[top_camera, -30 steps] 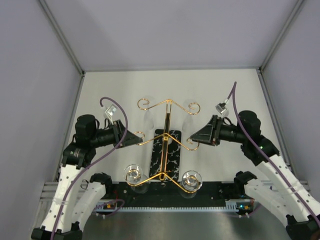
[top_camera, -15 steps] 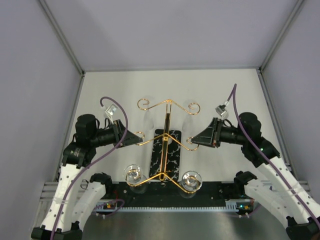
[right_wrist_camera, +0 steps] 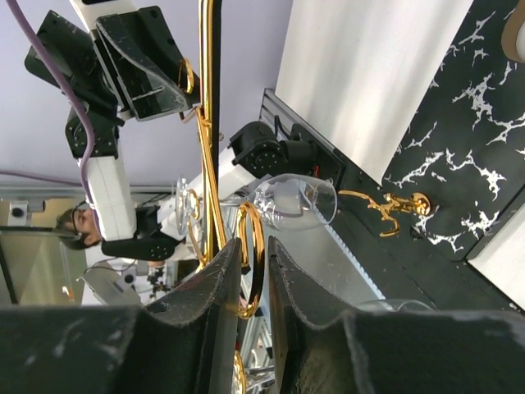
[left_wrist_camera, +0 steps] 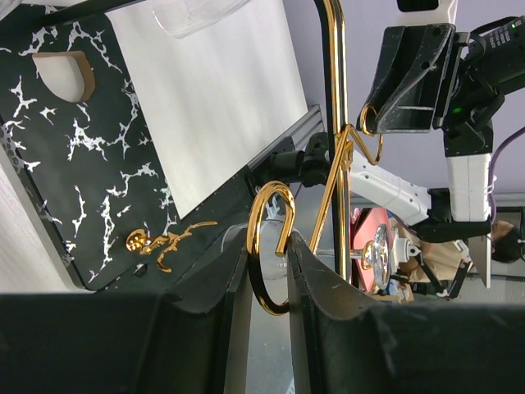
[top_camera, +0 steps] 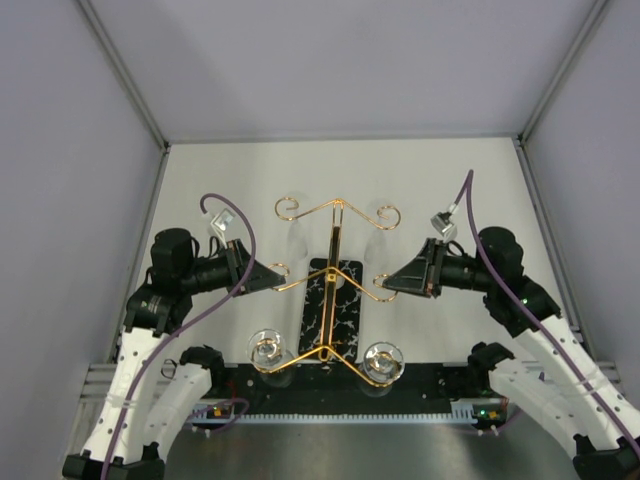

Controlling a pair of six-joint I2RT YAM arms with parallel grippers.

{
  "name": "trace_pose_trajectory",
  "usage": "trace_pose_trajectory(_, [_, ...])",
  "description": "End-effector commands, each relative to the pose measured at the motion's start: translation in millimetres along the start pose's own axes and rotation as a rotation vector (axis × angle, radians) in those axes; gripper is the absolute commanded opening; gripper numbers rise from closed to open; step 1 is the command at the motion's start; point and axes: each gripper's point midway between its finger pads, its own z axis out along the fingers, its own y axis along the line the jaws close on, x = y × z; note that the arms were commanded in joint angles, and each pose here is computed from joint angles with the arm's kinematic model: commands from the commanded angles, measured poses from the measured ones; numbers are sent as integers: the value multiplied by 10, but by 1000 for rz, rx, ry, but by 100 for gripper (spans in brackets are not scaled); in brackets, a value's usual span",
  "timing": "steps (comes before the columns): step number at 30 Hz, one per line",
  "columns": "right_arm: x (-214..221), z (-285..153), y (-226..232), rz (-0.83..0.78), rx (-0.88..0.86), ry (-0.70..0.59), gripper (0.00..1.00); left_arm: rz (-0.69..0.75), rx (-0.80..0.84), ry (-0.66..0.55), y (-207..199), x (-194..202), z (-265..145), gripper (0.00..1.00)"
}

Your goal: Take the wine glass off the wine glass rack

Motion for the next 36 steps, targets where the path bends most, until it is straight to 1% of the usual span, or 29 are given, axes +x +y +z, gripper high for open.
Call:
trace_pose_trajectory(1, [60, -41, 66, -42, -22, 11, 20, 70, 7, -28, -28, -77, -1, 22])
trace_pose_trajectory(5, [79, -57, 67, -44, -22, 13, 17, 68, 6, -26, -20, -79, 5, 22])
trace_pose_trajectory(9, [86, -69, 92, -47, -27, 13, 6, 72, 5, -30, -23, -90, 4, 21])
trace_pose_trajectory(10, [85, -73, 100, -49, -29, 12, 1, 69, 4, -29, -18, -91, 8, 21])
trace_pose_trajectory(11, [79, -75, 101, -49, -27, 10, 0, 75, 2, -38, -21, -105, 5, 22])
trace_pose_trajectory(13, [61, -68, 94, -46, -22, 2, 0, 83, -5, -47, -20, -125, 2, 22])
trace_pose_trajectory(15, [40, -58, 93, -47, -18, -2, 0, 88, -6, -53, -28, -146, 3, 19])
trace_pose_trajectory(18, [5, -44, 113, -54, -13, -3, 0, 104, -8, -61, -45, -179, 0, 6])
trace_pose_trajectory(19, [-9, -41, 127, -59, -14, -6, 0, 106, -12, -63, -40, -193, 3, 0])
trace_pose_trajectory(25, [-99, -16, 219, -88, -17, -10, 0, 120, -10, -73, -88, -268, 9, 0])
trace_pose_trajectory(36, [-268, 0, 454, -147, -31, -25, 0, 181, 1, -113, -307, -481, -38, 0])
